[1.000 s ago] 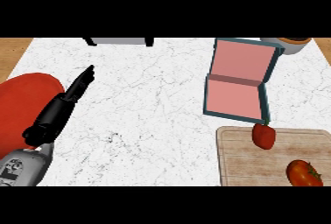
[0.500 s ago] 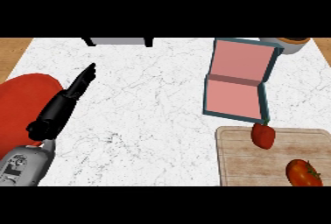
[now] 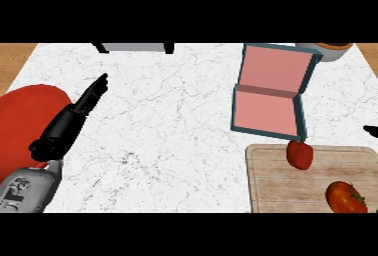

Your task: Pick the tomato from the cutting board and place it in the cardboard box

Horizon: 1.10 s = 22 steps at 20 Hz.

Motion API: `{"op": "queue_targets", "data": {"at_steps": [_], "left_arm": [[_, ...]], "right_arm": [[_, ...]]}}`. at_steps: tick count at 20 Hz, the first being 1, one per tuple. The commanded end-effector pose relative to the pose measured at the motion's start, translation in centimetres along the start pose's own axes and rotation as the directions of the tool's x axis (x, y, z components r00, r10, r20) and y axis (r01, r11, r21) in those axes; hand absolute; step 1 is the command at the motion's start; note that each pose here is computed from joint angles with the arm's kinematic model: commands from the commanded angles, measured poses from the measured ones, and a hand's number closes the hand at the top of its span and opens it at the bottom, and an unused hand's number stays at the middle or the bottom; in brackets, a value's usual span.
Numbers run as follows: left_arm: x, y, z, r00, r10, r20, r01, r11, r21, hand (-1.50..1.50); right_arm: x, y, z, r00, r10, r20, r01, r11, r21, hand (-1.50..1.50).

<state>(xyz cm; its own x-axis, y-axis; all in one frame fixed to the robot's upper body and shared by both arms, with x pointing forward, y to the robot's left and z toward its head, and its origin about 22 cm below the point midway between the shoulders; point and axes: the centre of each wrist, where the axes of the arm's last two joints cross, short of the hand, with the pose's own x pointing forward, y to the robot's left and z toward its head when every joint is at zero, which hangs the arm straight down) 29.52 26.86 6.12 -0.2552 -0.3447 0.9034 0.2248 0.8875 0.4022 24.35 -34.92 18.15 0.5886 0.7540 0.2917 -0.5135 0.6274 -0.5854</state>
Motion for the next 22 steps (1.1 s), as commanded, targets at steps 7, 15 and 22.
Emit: {"op": "queue_targets", "data": {"at_steps": [7, 15, 22], "left_arm": [[-1.9, -0.5, 1.1, 1.000, 0.015, -0.002, -0.015, 1.000, 0.013, 0.00], [1.0, 1.6, -0.4, 1.000, 0.006, 0.003, -0.006, 1.000, 0.012, 0.00], [-0.8, -0.3, -0.5, 1.000, 0.011, -0.007, -0.011, 1.000, 0.018, 0.00]], "right_arm": [[-1.0, 0.8, -2.5, 0.986, 0.078, -0.148, -0.073, 0.997, 0.038, -1.50], [-2.2, 2.6, -4.3, 0.991, 0.055, -0.126, -0.050, 0.998, 0.044, -1.50], [-1.5, 5.3, -5.2, 0.991, 0.052, -0.125, -0.043, 0.996, 0.073, -1.50]]}}
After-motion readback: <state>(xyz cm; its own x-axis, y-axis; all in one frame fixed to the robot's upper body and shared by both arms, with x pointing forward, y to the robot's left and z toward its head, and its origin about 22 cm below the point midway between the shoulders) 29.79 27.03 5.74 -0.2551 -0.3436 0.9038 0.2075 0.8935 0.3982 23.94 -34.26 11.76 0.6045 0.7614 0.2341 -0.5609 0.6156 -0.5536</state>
